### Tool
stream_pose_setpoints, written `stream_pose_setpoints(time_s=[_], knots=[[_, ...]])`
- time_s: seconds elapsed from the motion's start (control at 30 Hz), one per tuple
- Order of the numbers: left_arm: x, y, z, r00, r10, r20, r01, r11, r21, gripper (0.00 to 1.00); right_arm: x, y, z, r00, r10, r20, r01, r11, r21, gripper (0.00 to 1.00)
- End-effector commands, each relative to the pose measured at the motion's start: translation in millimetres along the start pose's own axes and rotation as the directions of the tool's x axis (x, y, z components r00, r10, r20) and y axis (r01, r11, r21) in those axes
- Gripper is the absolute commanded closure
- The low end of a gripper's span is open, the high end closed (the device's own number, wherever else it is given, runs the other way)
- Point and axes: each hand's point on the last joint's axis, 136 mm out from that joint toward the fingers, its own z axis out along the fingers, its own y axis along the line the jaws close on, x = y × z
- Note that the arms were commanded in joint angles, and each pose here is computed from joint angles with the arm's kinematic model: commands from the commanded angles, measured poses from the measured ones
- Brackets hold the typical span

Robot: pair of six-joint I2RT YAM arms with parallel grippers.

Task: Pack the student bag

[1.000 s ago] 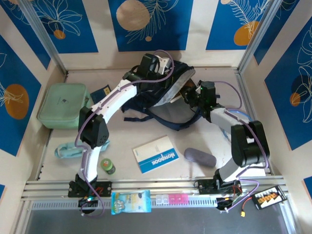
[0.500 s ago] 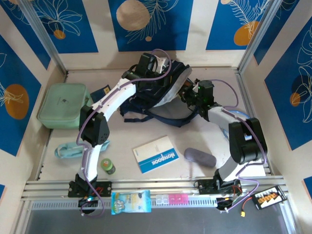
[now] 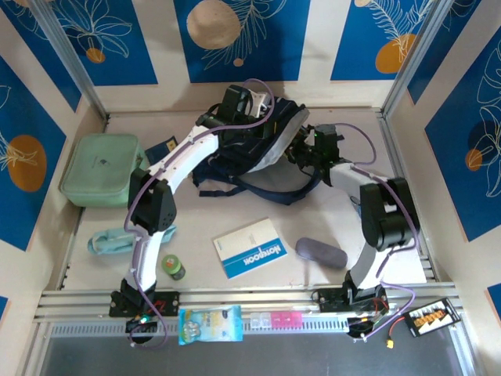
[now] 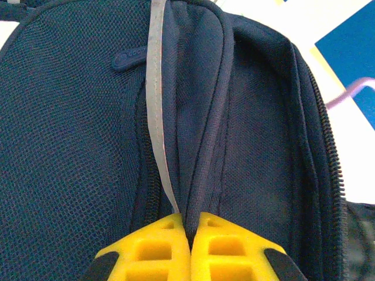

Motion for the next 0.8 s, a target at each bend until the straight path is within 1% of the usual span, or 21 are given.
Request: stream_pose_setpoints(time_s=[0.0, 0.13, 0.3, 0.47, 0.57, 0.67, 0.77], knots=[[-45.5, -33.6, -20.3, 0.989, 0.051, 0.141, -0.066, 0.992, 0.105, 1.00, -6.3, 21.9, 17.8, 0.995, -0.086, -0.053, 0.081, 0.993, -0.090, 0.90], [-47.0, -36.3, -19.8, 0.988, 0.043, 0.148, -0.061, 0.991, 0.122, 1.00, -13.2, -3.7, 38.3, 0.999, -0.020, -0.048, 0.017, 0.999, -0.046, 0.88], [-52.3, -41.0, -20.7, 0.985, 0.044, 0.167, -0.068, 0.987, 0.143, 1.00, -12.1, -7.1, 60.1, 0.999, -0.019, -0.042, 0.019, 1.000, 0.014, 0.87], [-50.8, -42.1, -19.0, 0.985, 0.053, 0.164, -0.079, 0.985, 0.155, 1.00, -19.2, -13.8, 83.8, 0.997, 0.047, -0.058, -0.045, 0.998, 0.042, 0.86], [-48.1, -40.6, -16.4, 0.987, 0.049, 0.154, -0.073, 0.985, 0.156, 1.00, -22.7, -20.2, 95.4, 0.994, 0.089, -0.059, -0.085, 0.994, 0.067, 0.83], [-46.5, -39.3, -15.0, 0.988, 0.048, 0.149, -0.071, 0.985, 0.155, 1.00, -23.8, -24.0, 98.5, 0.992, 0.110, -0.066, -0.103, 0.989, 0.102, 0.74], [-45.4, -34.6, -14.6, 0.988, 0.049, 0.145, -0.069, 0.988, 0.139, 1.00, -24.1, -22.1, 87.3, 0.991, 0.109, -0.074, -0.098, 0.986, 0.132, 0.60]])
